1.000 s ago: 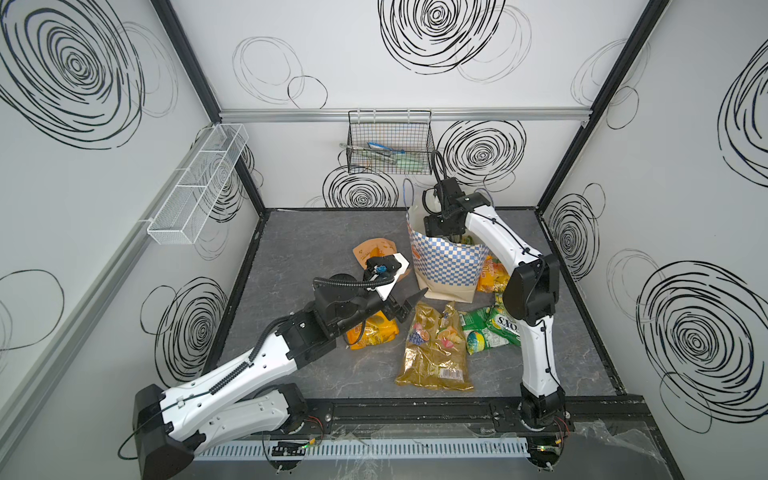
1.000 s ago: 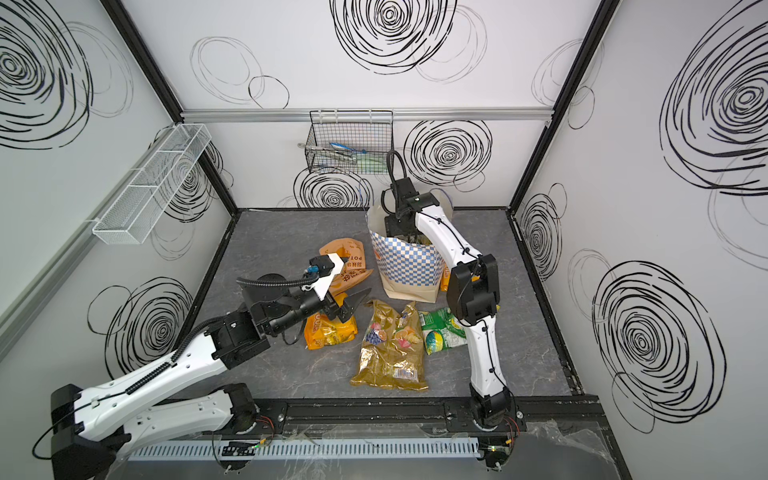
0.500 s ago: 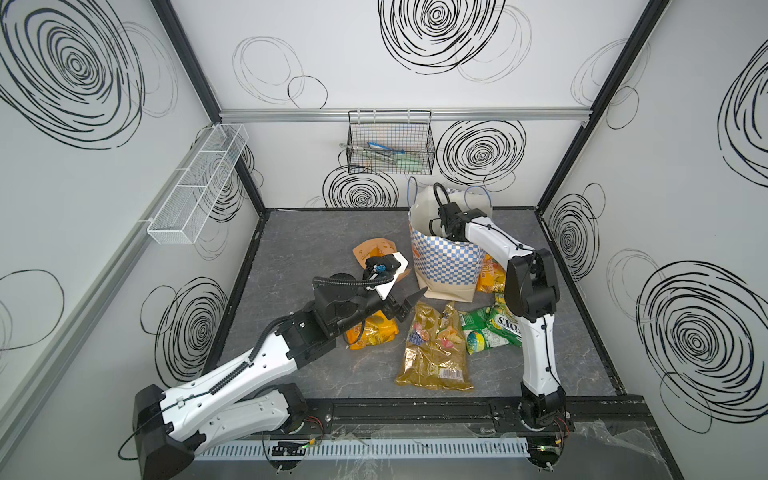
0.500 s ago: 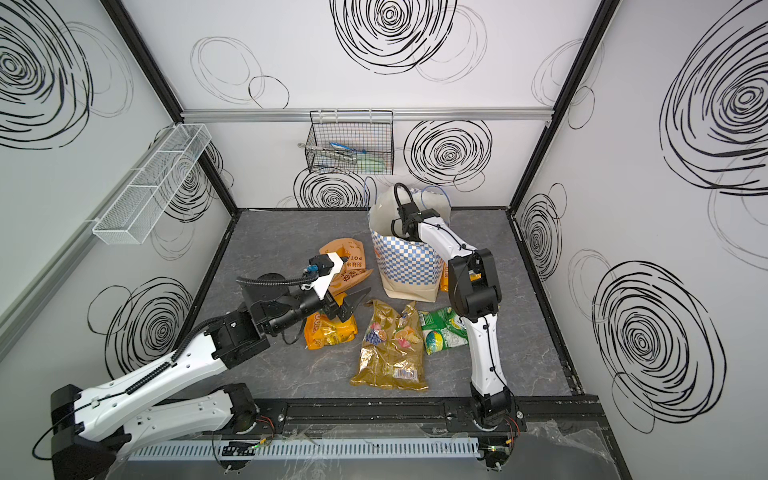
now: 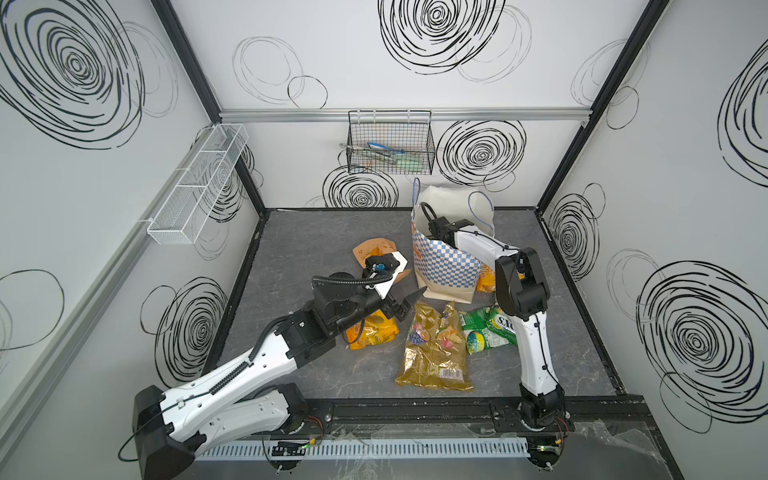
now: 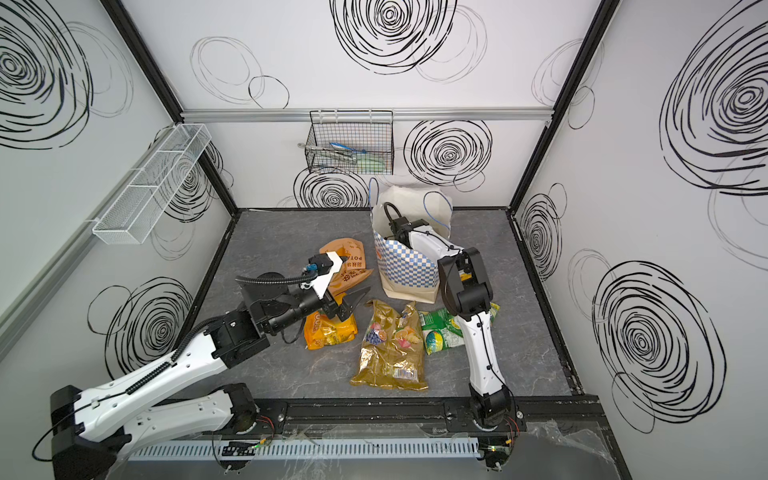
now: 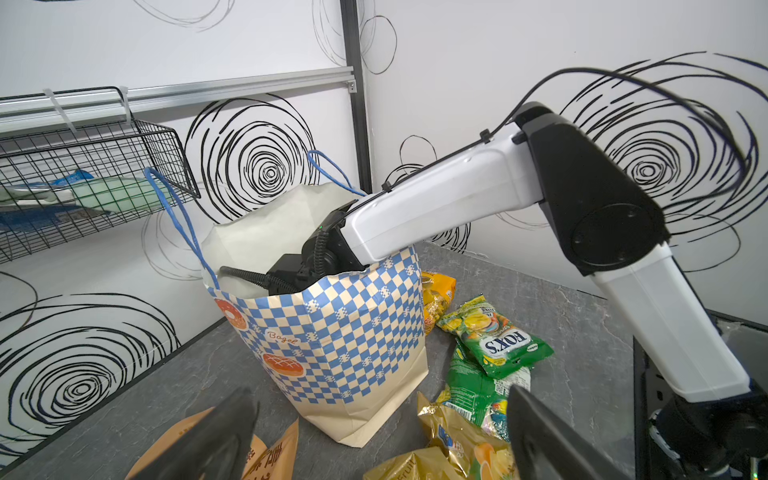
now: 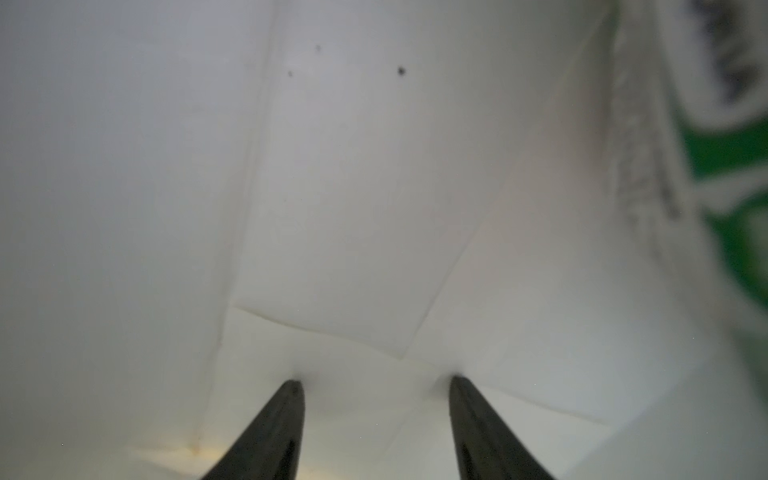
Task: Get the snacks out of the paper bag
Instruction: 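Reach down into the bag and grasp the green spring-tea candy packet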
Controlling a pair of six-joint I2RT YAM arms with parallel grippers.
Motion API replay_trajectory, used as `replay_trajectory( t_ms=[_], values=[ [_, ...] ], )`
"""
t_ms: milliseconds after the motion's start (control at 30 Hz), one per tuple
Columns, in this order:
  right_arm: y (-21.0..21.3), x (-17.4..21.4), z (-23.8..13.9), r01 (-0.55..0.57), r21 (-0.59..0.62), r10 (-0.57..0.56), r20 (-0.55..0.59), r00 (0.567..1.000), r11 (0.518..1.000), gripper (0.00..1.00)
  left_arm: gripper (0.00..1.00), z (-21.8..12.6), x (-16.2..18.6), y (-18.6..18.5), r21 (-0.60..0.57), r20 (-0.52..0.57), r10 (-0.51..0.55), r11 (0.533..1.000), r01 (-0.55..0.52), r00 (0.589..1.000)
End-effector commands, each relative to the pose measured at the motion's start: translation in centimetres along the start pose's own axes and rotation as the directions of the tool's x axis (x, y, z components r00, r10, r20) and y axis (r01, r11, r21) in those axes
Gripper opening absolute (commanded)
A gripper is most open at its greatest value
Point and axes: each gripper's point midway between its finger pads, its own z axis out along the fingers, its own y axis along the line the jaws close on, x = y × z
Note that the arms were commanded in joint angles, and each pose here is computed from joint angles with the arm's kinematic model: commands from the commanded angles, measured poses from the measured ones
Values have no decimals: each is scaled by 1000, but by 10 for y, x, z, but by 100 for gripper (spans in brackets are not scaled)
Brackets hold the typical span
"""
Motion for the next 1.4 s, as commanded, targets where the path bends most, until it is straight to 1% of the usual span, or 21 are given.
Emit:
replay_trajectory(
  t_ms=[0,33,67,133,200,233,267,300,367,500,633,733,833,900,967,1033,1067,1100,1200,1300,1367],
  values=[
    [12,-1,-48,29,-23,-28,45,999,999,55,96,-3,-27,2,0,79,-8,1000,8,997],
    [6,-1,-56,24,17,-25,58,998,1000,55,96,-3,-27,2,0,78,-8,1000,8,997],
    [-6,1,-62,7,86,-13,64,998,996,60,96,-3,-27,3,-2,78,-8,1000,8,997],
    [-31,9,-66,-28,240,12,70,998,970,77,96,-4,-27,4,-5,79,-6,1000,7,997],
    [-58,21,-66,-49,381,27,63,998,923,82,96,-4,-27,3,-3,81,-9,1000,9,997],
    [-74,27,-63,-62,456,44,50,998,888,83,96,-4,-27,3,-1,82,-9,1000,9,997],
    [-85,35,-55,-72,491,71,21,997,868,84,96,-4,-27,2,1,82,-11,1000,11,997],
    [-89,42,-45,-78,474,98,-18,995,877,82,96,-4,-28,2,5,85,-12,1000,12,996],
    [-81,51,-24,-82,395,125,-84,989,915,77,96,-4,-28,1,10,85,-15,1000,15,996],
    [-52,58,1,-24,286,66,-138,988,958,72,96,-5,-29,2,6,88,-12,1000,12,996],
    [-42,58,16,-10,237,51,-168,984,971,69,96,-6,-29,4,-2,90,-9,1000,9,996],
    [-44,33,2,-35,255,55,-71,996,966,72,96,-6,-29,4,-2,91,-11,1000,11,996],
    [-53,-15,-27,-105,284,72,125,990,953,77,96,-5,-29,4,5,90,-18,1000,17,996],
    [-64,-49,-49,-180,280,104,266,958,943,78,96,-5,-29,5,5,91,-20,1000,20,996],
    [-76,-79,-67,-245,282,117,404,907,928,80,96,-5,-29,5,0,91,-17,1000,17,996],
    [-83,-99,-77,-282,260,129,483,866,924,81,96,-6,-29,7,-6,94,-13,1000,14,996],
    [-87,-107,-79,-299,245,138,514,847,922,82,96,-6,-28,7,-10,92,-11,1000,12,996],
    [-89,-112,-76,-303,229,144,526,838,925,82,96,-5,-28,8,-14,90,-10,1000,11,996],
    [-92,-123,-53,-301,148,181,530,828,942,83,96,-6,-29,10,-13,93,-15,1000,16,996],
    [-83,-130,-27,-253,3,213,530,821,968,84,96,-5,-28,10,-5,95,-22,1000,23,995],
    [-77,-133,-13,-224,-98,242,526,815,970,85,96,-5,-28,9,-3,95,-23,1000,23,995]
  ],
)
